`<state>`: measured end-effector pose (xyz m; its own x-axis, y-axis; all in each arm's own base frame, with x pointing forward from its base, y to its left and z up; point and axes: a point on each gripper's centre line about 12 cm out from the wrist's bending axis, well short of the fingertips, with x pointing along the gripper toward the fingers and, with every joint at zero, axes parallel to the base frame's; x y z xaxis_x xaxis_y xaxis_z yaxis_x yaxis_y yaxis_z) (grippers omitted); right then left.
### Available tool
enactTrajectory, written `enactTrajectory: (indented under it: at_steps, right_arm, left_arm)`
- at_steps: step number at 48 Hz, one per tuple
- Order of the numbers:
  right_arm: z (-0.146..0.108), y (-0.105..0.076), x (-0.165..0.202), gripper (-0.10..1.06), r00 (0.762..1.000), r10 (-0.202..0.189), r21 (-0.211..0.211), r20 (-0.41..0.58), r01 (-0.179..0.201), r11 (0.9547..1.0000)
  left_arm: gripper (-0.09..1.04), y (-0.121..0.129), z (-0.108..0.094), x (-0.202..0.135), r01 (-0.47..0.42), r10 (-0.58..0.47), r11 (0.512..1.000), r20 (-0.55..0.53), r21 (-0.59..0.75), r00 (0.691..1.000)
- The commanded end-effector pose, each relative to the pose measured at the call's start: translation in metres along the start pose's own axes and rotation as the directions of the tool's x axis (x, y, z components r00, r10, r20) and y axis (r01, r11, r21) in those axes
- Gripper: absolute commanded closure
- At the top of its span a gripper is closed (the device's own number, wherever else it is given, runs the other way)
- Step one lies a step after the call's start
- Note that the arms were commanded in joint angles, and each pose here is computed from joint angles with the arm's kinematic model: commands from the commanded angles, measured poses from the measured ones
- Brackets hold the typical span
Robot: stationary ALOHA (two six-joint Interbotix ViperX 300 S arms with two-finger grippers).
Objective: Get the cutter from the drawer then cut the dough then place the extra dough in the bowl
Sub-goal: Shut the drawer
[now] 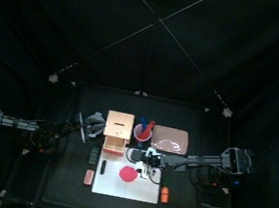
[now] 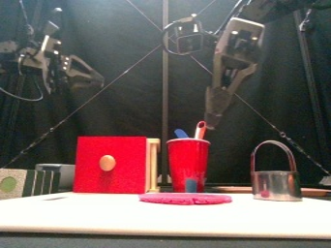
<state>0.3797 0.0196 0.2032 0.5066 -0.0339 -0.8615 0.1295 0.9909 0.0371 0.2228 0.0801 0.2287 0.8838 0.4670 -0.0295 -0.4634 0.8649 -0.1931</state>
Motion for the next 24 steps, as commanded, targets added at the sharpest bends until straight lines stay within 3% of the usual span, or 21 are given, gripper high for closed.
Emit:
enactTrajectory:
  at_steps: [1,5,13,18,24]
  right_arm:
    - [0.024,0.0,0.001,0.11,0.998,-0.019,-0.043,0.065,0.022,0.9988]
    - [0.031,0.002,0.012,0.22,0.998,-0.03,-0.061,0.061,0.034,0.9976]
    - [0.044,0.014,0.031,0.54,0.998,-0.024,-0.082,0.05,0.028,0.9963]
    - [0.05,0.02,0.039,0.69,0.998,-0.018,-0.087,0.052,0.022,0.996]
    - [0.059,0.025,0.047,0.82,0.998,-0.011,-0.088,0.059,0.016,0.996]
  left_arm:
    - [0.3,0.027,0.012,0.017,-0.167,0.166,0.977,-0.017,-0.13,0.986]
    - [0.31,0.038,0.018,0.029,-0.198,0.191,0.977,-0.075,-0.086,0.979]
    - [0.38,0.042,0.041,0.058,-0.116,0.133,0.99,-0.233,0.086,0.963]
    - [0.48,0.053,0.057,0.073,-0.139,0.162,0.984,-0.24,0.11,0.957]
    - [0.57,0.065,0.06,0.085,-0.148,0.187,0.977,-0.286,0.153,0.94]
